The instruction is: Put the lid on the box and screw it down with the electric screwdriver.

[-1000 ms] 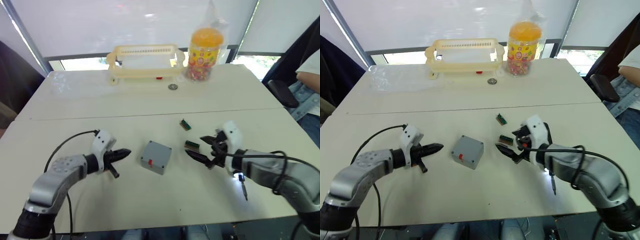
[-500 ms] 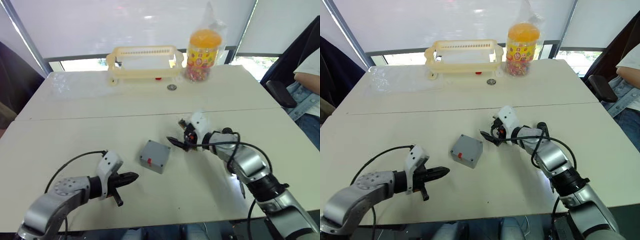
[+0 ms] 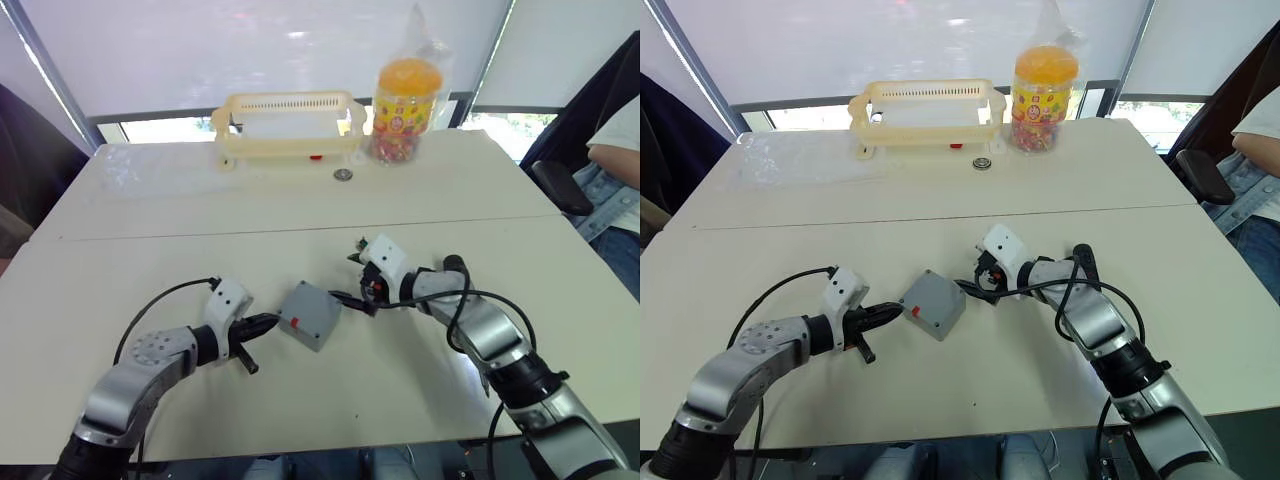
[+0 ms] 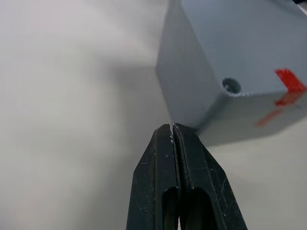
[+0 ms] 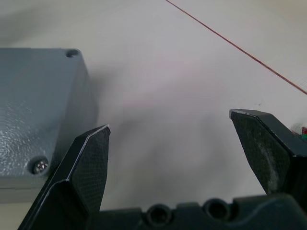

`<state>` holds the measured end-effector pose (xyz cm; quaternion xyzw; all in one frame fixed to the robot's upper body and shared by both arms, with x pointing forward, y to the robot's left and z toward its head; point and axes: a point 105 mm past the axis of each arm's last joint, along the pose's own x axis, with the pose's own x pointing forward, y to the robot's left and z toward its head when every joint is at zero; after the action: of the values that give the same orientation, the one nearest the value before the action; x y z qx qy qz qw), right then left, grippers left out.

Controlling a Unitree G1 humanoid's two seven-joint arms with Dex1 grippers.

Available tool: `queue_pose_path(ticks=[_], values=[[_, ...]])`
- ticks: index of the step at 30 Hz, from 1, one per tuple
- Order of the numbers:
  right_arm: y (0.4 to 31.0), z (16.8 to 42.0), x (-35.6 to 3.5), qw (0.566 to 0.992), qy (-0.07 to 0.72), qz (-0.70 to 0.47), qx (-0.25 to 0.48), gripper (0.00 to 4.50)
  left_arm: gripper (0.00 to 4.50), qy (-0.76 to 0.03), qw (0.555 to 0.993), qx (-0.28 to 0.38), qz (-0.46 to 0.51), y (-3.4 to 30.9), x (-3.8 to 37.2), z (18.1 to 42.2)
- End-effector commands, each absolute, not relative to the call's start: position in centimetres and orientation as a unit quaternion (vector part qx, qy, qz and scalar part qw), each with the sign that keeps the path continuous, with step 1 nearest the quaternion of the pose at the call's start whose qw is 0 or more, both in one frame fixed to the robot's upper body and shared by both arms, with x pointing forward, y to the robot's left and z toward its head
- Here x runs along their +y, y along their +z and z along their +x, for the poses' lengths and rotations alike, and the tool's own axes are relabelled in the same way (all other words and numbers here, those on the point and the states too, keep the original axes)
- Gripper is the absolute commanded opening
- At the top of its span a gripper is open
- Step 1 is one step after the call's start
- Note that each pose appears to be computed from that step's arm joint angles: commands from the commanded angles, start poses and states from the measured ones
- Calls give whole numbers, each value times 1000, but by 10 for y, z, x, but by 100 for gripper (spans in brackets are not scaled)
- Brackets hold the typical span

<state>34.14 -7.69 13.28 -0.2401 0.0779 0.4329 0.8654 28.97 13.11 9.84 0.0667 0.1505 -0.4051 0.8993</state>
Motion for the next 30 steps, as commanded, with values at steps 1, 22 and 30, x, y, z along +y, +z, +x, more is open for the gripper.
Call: queue_pose_path(ticks=[1, 22, 30], values=[[147, 328, -75, 866, 436, -238, 58, 435, 0, -421, 895, 127, 77, 107, 125, 293], [137, 326, -91, 881, 390, -261, 65, 435, 0, -461, 868, 174, 63, 100, 134, 265], [129, 320, -85, 871, 407, -265, 69, 435, 0, -442, 880, 160, 72, 95, 125, 280]])
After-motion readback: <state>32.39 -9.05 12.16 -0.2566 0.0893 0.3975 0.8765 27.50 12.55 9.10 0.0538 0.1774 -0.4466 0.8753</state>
